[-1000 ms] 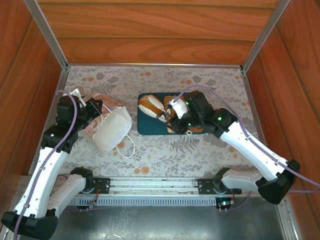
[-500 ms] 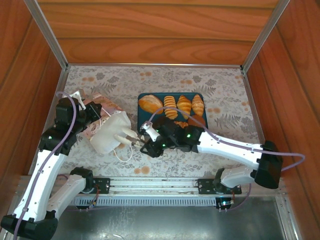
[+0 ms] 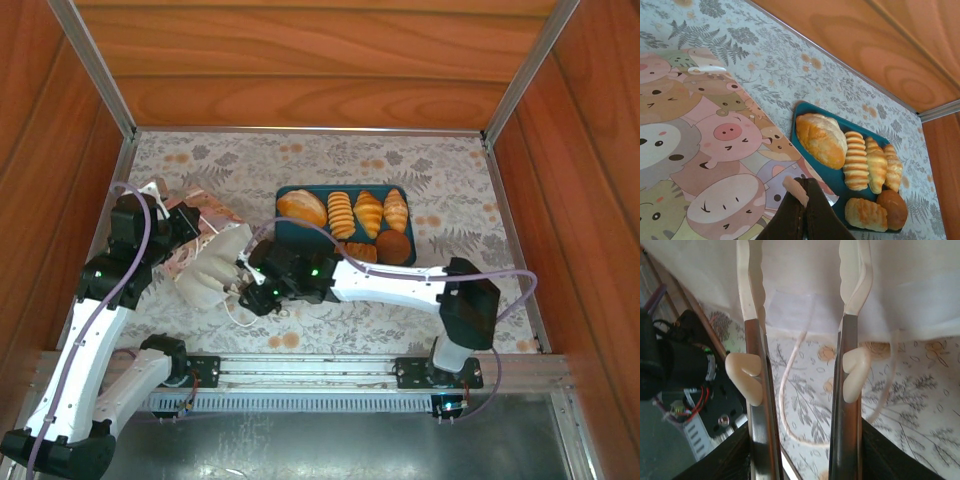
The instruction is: Take the fake bread out of the paper bag
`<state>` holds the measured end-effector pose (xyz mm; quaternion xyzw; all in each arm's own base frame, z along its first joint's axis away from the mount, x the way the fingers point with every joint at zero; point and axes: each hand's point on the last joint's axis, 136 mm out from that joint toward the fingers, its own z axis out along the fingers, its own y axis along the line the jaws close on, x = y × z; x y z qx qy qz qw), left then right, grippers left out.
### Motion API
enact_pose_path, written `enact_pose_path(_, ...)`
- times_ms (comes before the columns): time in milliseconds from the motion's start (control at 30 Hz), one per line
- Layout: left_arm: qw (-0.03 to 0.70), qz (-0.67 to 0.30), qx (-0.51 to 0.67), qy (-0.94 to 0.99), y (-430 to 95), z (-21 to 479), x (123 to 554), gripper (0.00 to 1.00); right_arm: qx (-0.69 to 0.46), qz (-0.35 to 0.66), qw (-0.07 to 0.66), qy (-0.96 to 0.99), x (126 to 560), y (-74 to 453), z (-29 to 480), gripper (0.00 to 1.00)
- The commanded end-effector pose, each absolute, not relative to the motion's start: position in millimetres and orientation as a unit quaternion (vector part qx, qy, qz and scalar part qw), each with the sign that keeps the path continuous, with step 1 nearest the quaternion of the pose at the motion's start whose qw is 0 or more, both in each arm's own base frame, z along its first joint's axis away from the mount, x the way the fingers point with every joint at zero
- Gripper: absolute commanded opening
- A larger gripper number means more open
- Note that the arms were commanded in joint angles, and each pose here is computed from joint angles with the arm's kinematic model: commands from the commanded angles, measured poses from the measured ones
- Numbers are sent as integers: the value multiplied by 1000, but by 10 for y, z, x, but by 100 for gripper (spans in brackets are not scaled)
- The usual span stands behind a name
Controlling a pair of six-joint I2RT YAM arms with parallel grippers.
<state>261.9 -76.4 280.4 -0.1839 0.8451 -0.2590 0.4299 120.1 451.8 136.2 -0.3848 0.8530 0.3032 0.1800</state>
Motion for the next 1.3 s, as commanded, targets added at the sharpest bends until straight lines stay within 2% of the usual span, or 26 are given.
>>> enact_pose_path(0,435,-259,-192,840,-734,2896,2614,0,-347,322,195,859,1274,4718,1452,50)
enact_pose_path(733,417,-282,-197,841,-820,2906,2653,0,-211,432,95,871,1419,5321,1305,49)
enact_pose_path(1267,416,-294,-199,837,-858,2931,2680,0,-170,433,68,882,1588,5576,1167,52)
